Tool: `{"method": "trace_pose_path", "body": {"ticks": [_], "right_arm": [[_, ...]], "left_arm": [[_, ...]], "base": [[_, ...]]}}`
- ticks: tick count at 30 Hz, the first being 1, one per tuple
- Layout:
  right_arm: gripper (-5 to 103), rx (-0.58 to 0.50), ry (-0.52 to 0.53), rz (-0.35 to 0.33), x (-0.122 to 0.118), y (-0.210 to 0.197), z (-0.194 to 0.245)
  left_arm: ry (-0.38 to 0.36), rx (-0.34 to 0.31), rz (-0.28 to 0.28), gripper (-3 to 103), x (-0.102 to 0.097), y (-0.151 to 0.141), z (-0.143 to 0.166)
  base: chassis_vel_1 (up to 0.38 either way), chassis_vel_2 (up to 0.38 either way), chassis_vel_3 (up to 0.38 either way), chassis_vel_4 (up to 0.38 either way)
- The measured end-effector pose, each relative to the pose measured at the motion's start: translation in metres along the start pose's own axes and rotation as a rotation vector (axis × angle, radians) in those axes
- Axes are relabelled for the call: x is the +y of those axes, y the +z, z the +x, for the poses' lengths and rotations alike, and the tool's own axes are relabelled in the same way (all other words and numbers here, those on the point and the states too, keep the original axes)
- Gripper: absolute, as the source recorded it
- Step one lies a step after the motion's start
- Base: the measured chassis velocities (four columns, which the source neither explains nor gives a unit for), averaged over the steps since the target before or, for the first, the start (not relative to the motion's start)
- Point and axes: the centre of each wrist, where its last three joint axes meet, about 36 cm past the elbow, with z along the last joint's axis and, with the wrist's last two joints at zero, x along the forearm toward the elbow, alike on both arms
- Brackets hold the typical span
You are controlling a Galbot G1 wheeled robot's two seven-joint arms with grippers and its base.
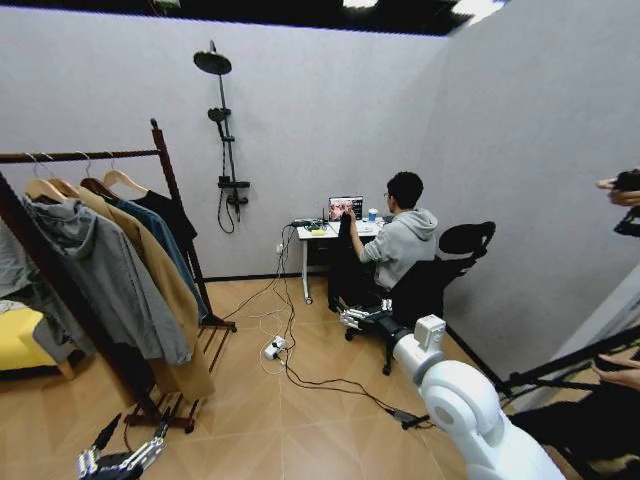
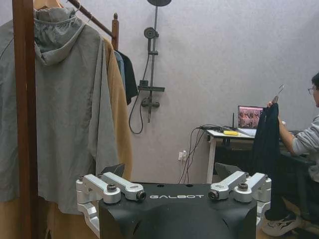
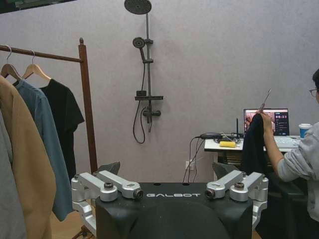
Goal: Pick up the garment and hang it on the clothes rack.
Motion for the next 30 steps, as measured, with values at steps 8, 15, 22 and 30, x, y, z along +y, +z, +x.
{"method": "trace_pose_path", "body": {"ticks": [8,15,22,30], "right_arm": [[100,0.000,0.003,0.000,-0.0006,0.0009,0.0005],[100,-0.002,0.008,0.001,-0.0007,0.0028,0.0021],[100,-0.005,0.006,0.004,0.0001,0.0022,0.0037],[100,-0.002,0.007,0.006,0.0007,0.0031,0.0041]], "left_arm": [[0.000,0.000,0.000,100,0.0000,0.0000,0.0000],[0.000,0.000,0.000,100,0.0000,0.0000,0.0000],[0.000,0.000,0.000,100,0.0000,0.0000,0.0000],[0.000,0.000,0.000,100,0.0000,0.0000,0.0000]], "base": [[0.142,-0.146,-0.147,0.157],[0.143,-0.156,-0.145,0.148],[0.134,-0.140,-0.140,0.151],[0.139,-0.141,-0.132,0.140]]}}
